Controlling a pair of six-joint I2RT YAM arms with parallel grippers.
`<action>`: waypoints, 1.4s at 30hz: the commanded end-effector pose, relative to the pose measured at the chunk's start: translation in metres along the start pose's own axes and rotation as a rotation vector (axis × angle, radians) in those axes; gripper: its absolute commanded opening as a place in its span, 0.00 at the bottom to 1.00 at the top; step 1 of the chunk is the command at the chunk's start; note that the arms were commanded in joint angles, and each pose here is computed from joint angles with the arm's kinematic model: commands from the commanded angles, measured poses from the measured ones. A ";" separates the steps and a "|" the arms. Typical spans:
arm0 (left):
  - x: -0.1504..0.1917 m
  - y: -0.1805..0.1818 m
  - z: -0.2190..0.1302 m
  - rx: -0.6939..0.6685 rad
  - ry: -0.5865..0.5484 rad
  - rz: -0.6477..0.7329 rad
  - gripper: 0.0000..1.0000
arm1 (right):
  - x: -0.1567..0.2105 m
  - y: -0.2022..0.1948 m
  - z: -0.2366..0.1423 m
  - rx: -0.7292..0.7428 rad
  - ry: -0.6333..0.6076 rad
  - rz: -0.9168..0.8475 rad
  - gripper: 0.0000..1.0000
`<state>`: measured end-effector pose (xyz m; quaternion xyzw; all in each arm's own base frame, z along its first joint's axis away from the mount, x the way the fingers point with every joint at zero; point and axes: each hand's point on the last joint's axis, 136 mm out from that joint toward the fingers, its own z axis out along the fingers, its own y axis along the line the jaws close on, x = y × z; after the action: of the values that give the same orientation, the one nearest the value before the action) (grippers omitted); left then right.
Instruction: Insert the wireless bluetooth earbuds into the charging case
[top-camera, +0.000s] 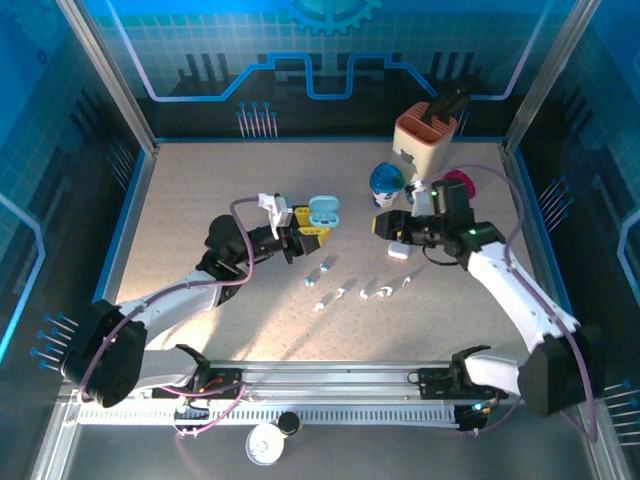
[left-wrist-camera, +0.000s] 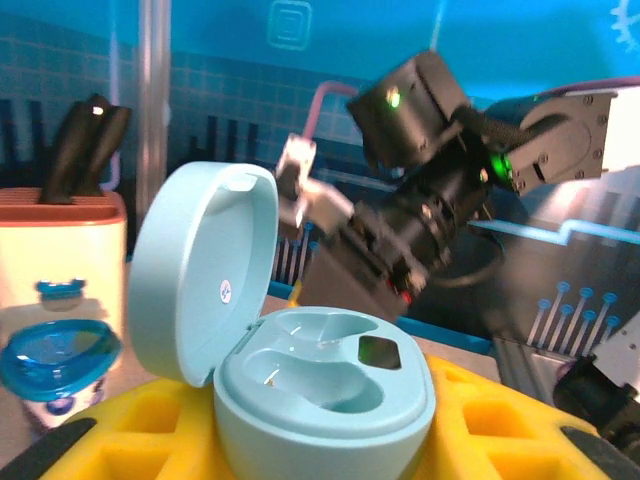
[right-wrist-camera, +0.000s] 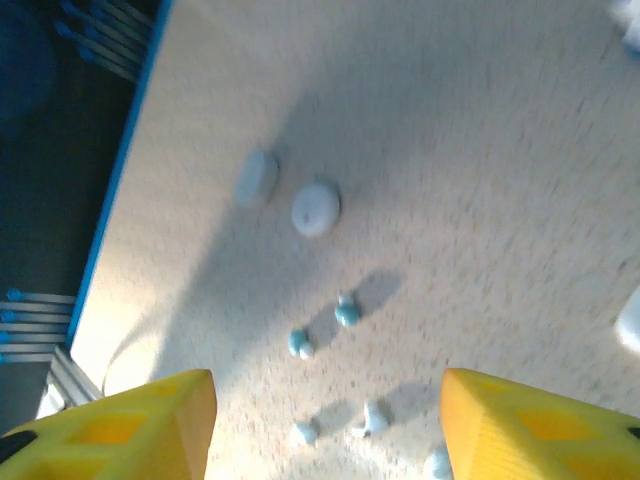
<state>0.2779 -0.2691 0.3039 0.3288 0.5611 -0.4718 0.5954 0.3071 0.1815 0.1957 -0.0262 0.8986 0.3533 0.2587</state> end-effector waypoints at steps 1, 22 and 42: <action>-0.024 0.005 -0.012 -0.032 -0.071 0.043 0.37 | 0.037 0.003 0.028 -0.017 0.176 0.095 0.59; -0.081 0.122 -0.100 -0.359 -0.170 0.099 0.37 | 0.106 0.025 0.132 0.365 0.558 -0.396 0.56; -0.102 0.144 -0.136 -0.445 -0.200 0.140 0.37 | 0.139 0.044 0.191 0.586 0.669 -0.660 0.50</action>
<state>0.3803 -0.0744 0.3429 0.1596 0.5899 -0.3213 0.7234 0.2647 0.3633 0.0417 -0.3299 0.9418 0.0000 0.0652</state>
